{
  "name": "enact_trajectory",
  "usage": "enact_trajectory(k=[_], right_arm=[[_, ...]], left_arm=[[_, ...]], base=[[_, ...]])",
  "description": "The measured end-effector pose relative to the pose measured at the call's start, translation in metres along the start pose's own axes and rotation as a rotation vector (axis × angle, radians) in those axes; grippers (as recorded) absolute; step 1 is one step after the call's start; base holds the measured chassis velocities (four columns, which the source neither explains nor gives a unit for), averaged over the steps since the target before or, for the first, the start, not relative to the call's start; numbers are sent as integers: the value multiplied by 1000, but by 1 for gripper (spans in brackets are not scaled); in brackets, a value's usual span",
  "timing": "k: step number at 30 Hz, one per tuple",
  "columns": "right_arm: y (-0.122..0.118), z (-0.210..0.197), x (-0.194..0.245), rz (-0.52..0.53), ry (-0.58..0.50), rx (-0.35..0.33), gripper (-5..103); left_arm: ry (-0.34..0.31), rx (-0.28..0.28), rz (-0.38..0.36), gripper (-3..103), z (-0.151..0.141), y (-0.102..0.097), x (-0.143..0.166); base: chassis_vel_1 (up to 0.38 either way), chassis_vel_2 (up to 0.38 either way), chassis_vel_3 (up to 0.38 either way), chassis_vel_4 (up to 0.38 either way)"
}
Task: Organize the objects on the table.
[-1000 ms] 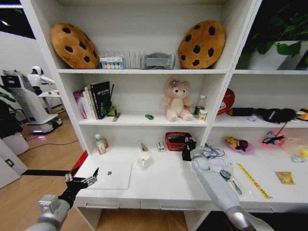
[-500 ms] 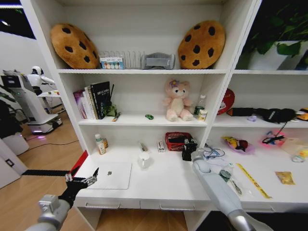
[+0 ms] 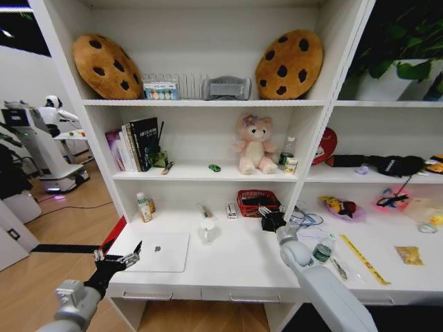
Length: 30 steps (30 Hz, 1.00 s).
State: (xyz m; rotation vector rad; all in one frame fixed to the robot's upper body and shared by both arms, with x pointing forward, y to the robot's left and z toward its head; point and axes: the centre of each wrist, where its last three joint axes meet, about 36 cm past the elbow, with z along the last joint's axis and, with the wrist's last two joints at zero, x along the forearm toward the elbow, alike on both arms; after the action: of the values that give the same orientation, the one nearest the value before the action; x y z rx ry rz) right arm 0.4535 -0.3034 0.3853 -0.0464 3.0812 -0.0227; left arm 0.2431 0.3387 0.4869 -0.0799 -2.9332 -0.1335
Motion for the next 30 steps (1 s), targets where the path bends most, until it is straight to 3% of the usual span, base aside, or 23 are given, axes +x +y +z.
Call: enact_trajectory(k=[5,10,13,16,22,30], right_arm=[[-7,-3,51,-3,15,33,100],[-10,-3,74,-5,24,44,100],[-5,0,89,-6,67,30,100],[-11,3,105,69,214,22,100],[-27,19,108,139,352,53,100],[-34,30,82,108,502,-37,100]], left_arm=[[0,0,0,100,0,0,0],[0,0,0,100,0,0,0],[0,0,0,100,0,0,0],[0,0,0,100,0,0,0],[0,0,0,100,0,0,0],[0,0,0,100,0,0,0]], base=[[0,0,0,0],[0,0,0,0],[0,0,0,0],[0,0,0,0],[0,0,0,0],[0,0,0,0]])
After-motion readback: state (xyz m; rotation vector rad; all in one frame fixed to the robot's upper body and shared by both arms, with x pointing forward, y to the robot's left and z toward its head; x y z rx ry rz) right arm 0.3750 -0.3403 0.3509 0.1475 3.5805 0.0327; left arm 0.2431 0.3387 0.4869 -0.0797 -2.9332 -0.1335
